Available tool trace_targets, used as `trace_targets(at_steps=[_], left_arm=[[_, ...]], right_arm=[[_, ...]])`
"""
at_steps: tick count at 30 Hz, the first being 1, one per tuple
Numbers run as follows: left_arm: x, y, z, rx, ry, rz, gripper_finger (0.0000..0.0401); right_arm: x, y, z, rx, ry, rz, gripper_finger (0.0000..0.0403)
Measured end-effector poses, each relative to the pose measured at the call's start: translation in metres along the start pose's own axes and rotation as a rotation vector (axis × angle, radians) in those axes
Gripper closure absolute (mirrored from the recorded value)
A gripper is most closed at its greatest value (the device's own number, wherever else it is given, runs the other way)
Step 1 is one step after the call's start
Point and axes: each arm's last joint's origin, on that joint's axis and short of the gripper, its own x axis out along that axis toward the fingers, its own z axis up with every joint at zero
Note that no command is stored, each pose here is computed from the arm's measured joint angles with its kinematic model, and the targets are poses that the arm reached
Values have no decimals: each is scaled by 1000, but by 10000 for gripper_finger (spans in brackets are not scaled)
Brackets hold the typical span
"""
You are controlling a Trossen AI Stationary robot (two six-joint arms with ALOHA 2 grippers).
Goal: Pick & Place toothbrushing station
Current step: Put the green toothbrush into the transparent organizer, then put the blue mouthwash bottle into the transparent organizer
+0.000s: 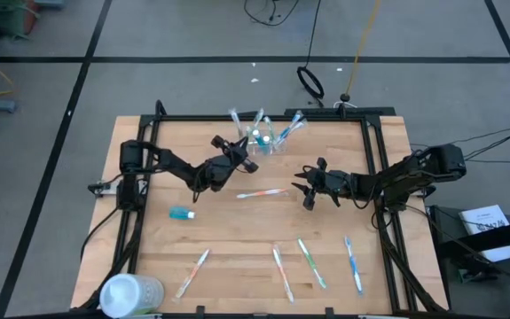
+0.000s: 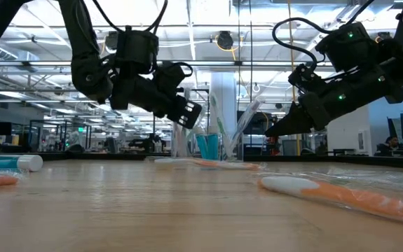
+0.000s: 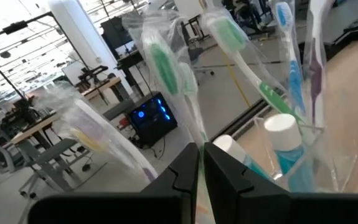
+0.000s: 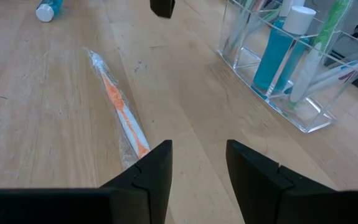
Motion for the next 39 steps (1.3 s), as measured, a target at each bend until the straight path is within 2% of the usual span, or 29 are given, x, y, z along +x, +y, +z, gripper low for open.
trace_targets(at_steps=[3,8,15,18,29,39], left_arm=[[-2,6,8,2,25,-9,347],[-7,17,18,-22,97,-55,291],[-12,27,24,-125,173,-241,213],[-17,30,32,-138,168,-276,194],[-62,45,74,-129,112,-384,187],[-105,35,74,-5,179,-536,187]], right_arm=[[0,0,0,0,0,0,261],[0,0,0,0,-1,0,261],[0,0,0,0,0,0,261],[0,0,0,0,0,0,261],[0,0,0,-4,0,-1,261],[0,0,0,-4,-1,-1,261]])
